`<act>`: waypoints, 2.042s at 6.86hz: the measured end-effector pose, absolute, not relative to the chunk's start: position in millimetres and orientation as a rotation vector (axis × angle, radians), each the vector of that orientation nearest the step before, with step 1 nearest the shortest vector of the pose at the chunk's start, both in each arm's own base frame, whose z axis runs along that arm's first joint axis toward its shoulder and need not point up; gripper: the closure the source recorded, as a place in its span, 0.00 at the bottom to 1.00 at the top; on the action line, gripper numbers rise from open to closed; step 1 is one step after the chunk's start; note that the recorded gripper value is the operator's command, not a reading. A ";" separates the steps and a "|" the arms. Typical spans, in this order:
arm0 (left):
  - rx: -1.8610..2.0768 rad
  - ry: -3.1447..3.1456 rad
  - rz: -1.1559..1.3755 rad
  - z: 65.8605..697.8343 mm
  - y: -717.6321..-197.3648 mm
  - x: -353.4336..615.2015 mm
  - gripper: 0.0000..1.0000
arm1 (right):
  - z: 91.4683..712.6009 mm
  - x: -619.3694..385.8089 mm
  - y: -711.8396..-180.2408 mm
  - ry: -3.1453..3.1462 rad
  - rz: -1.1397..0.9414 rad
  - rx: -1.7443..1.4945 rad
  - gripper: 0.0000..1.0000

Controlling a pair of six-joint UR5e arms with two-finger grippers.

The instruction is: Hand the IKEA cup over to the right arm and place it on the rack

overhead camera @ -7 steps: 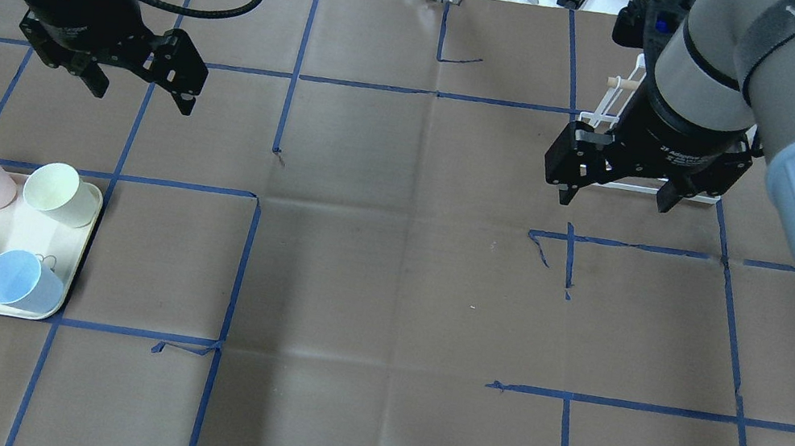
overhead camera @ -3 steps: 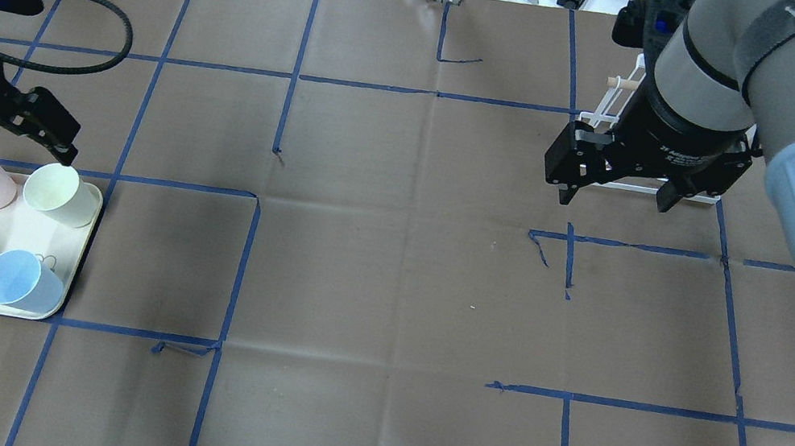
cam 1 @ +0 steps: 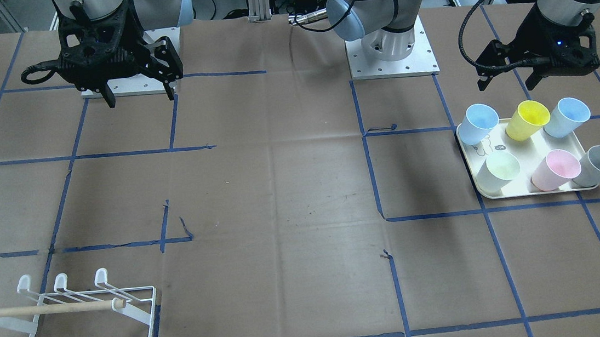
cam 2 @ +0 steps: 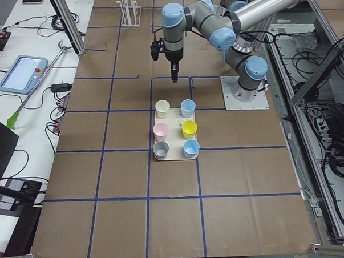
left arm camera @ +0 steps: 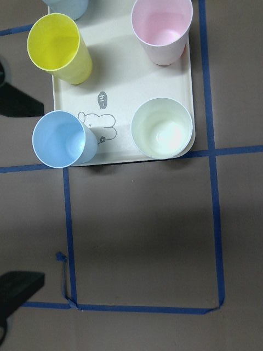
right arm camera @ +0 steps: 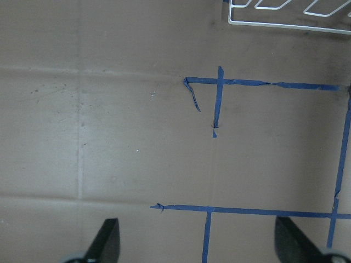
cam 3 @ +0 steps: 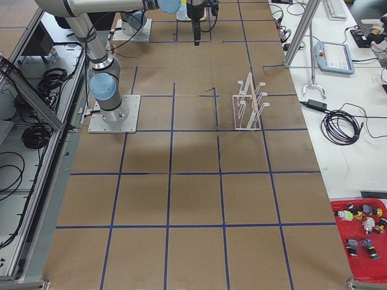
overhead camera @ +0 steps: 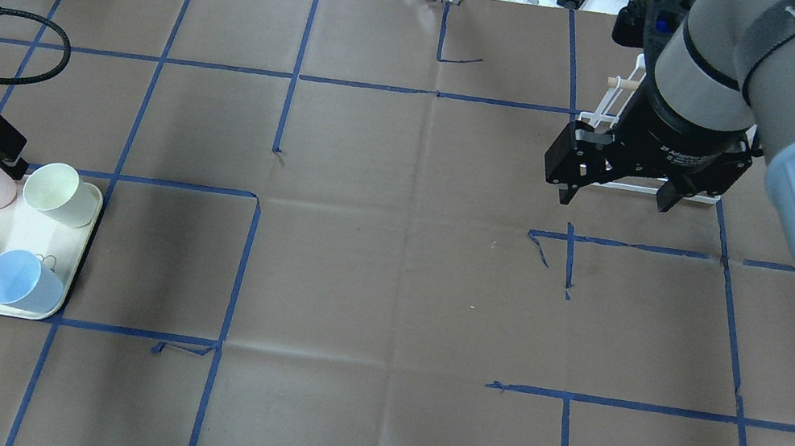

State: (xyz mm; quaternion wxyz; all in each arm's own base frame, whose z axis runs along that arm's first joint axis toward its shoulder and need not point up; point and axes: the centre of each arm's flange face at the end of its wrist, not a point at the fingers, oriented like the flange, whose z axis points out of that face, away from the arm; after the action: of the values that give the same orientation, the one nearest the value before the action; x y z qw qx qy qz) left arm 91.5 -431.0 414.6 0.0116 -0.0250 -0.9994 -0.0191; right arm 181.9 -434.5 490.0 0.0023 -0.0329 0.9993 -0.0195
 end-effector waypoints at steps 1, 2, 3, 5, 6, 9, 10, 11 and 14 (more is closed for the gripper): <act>-0.075 -3.107 -0.035 397.8 -439.7 95.7 0.01 | 490.1 181.9 -434.5 3.135 -0.062 -0.103 0.00; -0.073 -3.100 -0.011 374.9 -449.5 99.7 0.01 | 490.1 181.9 -434.5 3.135 -0.063 -0.103 0.00; -0.070 -3.100 0.006 351.7 -459.1 104.6 0.01 | 490.1 181.9 -434.6 3.134 -0.063 -0.103 0.00; -0.060 -3.091 -0.017 308.3 -475.1 113.4 0.01 | 490.1 182.0 -434.6 3.133 -0.063 -0.103 0.00; -0.046 -3.088 -0.025 286.9 -481.4 115.9 0.01 | 490.1 182.0 -434.6 3.133 -0.063 -0.103 0.00; -0.019 -3.085 -0.038 231.5 -484.7 115.3 0.01 | 490.1 182.0 -434.5 3.133 -0.063 -0.103 0.00; -0.019 -3.091 -0.033 229.3 -482.5 114.1 0.01 | 490.1 182.0 -434.5 3.133 -0.063 -0.103 0.00; -0.018 -3.094 -0.034 228.4 -481.4 113.8 0.18 | 490.1 182.1 -434.5 3.133 -0.063 -0.102 0.00; -0.016 -3.095 -0.039 227.8 -482.0 114.3 1.00 | 490.2 182.0 -434.5 3.133 -0.063 -0.101 0.00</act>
State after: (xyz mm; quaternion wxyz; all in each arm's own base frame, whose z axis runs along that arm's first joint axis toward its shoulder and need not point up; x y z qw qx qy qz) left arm 114.3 -482.0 227.8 0.0231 -0.0051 -0.9996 -0.0126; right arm 182.0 -434.5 490.2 0.0031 -0.0323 0.9993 -0.0201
